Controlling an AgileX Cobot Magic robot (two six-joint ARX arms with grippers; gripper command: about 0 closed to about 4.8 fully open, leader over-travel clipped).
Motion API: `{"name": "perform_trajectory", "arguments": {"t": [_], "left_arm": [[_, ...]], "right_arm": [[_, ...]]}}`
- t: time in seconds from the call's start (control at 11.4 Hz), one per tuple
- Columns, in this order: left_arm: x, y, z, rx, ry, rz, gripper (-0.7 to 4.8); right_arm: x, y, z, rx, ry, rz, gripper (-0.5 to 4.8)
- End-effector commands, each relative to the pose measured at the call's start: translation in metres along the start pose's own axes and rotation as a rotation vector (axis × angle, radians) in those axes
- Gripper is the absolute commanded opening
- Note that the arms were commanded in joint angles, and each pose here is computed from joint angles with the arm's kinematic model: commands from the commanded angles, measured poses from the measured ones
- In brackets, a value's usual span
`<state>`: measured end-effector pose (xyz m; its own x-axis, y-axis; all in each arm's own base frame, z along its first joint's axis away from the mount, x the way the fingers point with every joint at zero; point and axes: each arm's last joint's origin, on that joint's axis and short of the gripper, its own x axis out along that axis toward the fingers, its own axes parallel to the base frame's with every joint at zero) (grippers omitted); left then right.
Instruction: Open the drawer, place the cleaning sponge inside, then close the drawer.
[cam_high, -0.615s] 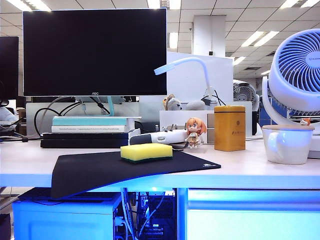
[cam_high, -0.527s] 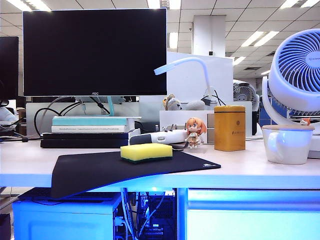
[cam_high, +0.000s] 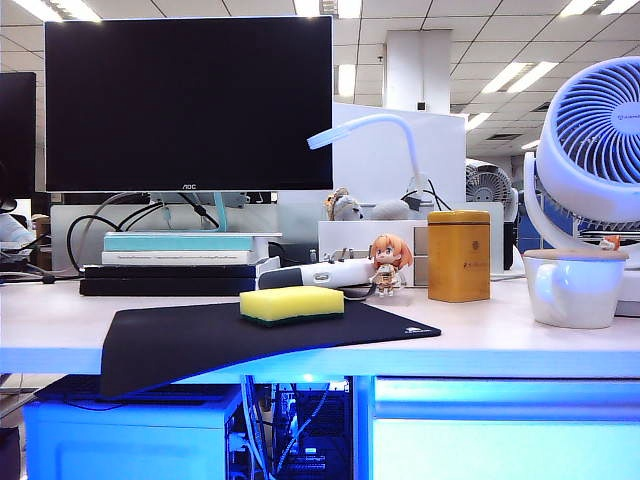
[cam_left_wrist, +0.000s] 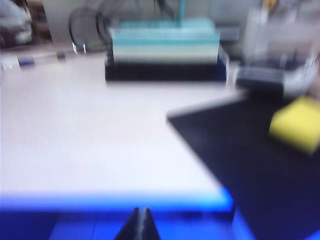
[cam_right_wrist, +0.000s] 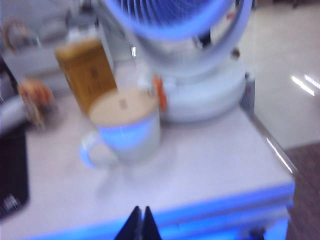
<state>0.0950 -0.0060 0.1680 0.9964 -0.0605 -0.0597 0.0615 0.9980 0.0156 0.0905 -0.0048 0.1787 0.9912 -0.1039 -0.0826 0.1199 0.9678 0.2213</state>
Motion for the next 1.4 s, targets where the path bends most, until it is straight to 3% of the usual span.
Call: {"name": "perform_trajectory", "arguments": {"t": [0.09,0.18,0.26,0.44,0.61,0.7,0.79,0.97,1.23,1.4], "left_arm": [[-0.017,0.004,0.069,-0.067,-0.176,0.109,-0.05],[-0.018,0.005,0.078,-0.063,-0.181,0.112,-0.05],[-0.011,0.005,0.128,-0.032,-0.177,0.108,-0.05],[0.013,0.006,0.198,0.017,-0.182,0.1,-0.05],[0.032,0.001,0.242,0.096,-0.162,-0.05,-0.05],[0.037,-0.002,0.251,0.117,-0.143,-0.127,-0.05],[0.049,-0.013,0.264,0.125,-0.063,-0.293,-0.05],[0.05,-0.032,0.261,0.148,0.0,-0.5,-0.05],[0.044,-0.053,0.257,0.19,0.024,-0.637,-0.05],[0.043,-0.062,0.255,0.201,0.031,-0.697,-0.05]], "right_arm": [[-0.019,0.009,0.045,0.024,-0.124,0.027,-0.03],[-0.022,0.01,0.052,0.024,-0.126,0.027,-0.03],[-0.035,0.016,0.082,0.067,-0.158,0.038,-0.03],[-0.037,0.026,0.122,0.074,-0.154,0.039,-0.03],[-0.024,0.034,0.15,0.242,-0.088,0.051,-0.03],[-0.016,0.037,0.155,0.282,-0.038,0.077,-0.03],[0.005,0.043,0.156,0.393,0.115,0.173,-0.02],[0.032,0.045,0.146,0.527,0.271,0.183,-0.02],[0.051,0.045,0.129,0.688,0.394,0.169,-0.02],[0.059,0.043,0.119,0.724,0.45,0.151,-0.02]]}}
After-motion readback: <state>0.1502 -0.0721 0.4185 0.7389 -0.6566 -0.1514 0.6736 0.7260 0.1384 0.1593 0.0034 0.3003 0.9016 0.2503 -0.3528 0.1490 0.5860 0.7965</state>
